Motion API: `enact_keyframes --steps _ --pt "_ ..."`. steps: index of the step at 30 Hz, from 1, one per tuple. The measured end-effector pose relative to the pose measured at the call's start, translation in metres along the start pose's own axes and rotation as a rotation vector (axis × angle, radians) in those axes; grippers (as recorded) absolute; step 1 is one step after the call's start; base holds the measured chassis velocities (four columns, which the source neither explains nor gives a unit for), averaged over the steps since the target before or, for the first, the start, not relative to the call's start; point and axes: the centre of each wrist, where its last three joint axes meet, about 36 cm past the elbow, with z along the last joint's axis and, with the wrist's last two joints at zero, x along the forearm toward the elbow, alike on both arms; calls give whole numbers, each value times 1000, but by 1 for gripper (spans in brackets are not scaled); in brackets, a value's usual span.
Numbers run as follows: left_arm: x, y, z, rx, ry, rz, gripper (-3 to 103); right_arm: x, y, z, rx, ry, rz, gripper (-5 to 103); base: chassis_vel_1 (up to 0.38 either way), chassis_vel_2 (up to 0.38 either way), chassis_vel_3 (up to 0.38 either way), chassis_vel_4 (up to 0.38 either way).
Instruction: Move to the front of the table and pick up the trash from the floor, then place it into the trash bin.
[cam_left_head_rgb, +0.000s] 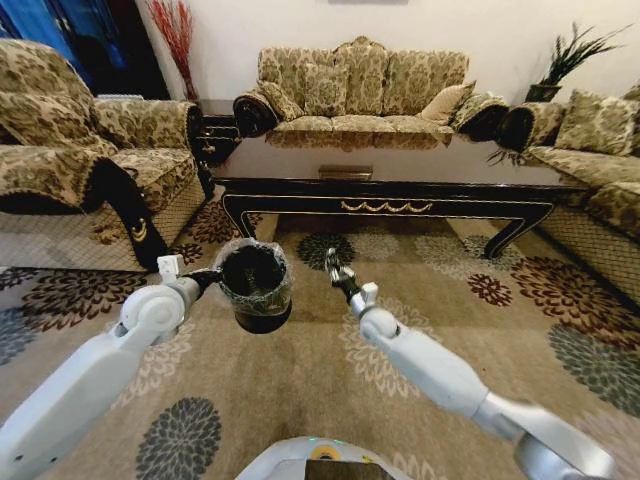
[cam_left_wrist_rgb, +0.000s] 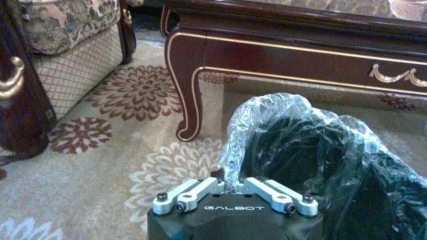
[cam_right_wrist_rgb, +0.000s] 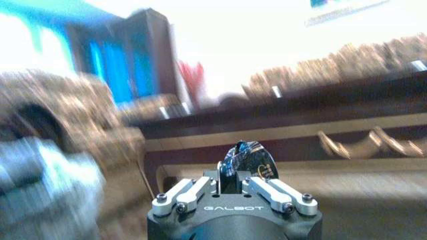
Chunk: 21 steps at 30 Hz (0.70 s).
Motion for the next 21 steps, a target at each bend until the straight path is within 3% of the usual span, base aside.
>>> enact_keyframes --steps 1,4,8,11,18,21 --pt "0 0 0 0 0 0 3 0 0 0 0 0 0 15 0 0 0 0" --pt "-3 -1 2 11 4 16 3 -14 26 -24 -83 -148 -221 15 0 0 0 0" --pt "-4 -1 2 16 3 18 3 -14 45 -31 -104 -181 -346 15 0 0 0 0" --pt "-5 1 1 24 1 15 3 -12 91 -30 -126 -183 -523 15 0 0 0 0" --pt "-6 4 -2 32 -8 9 3 -11 126 -14 -124 -153 -599 13 0 0 0 0" --pt "-7 5 -3 33 -11 11 3 -14 125 -4 -100 -129 -584 22 0 0 0 0"
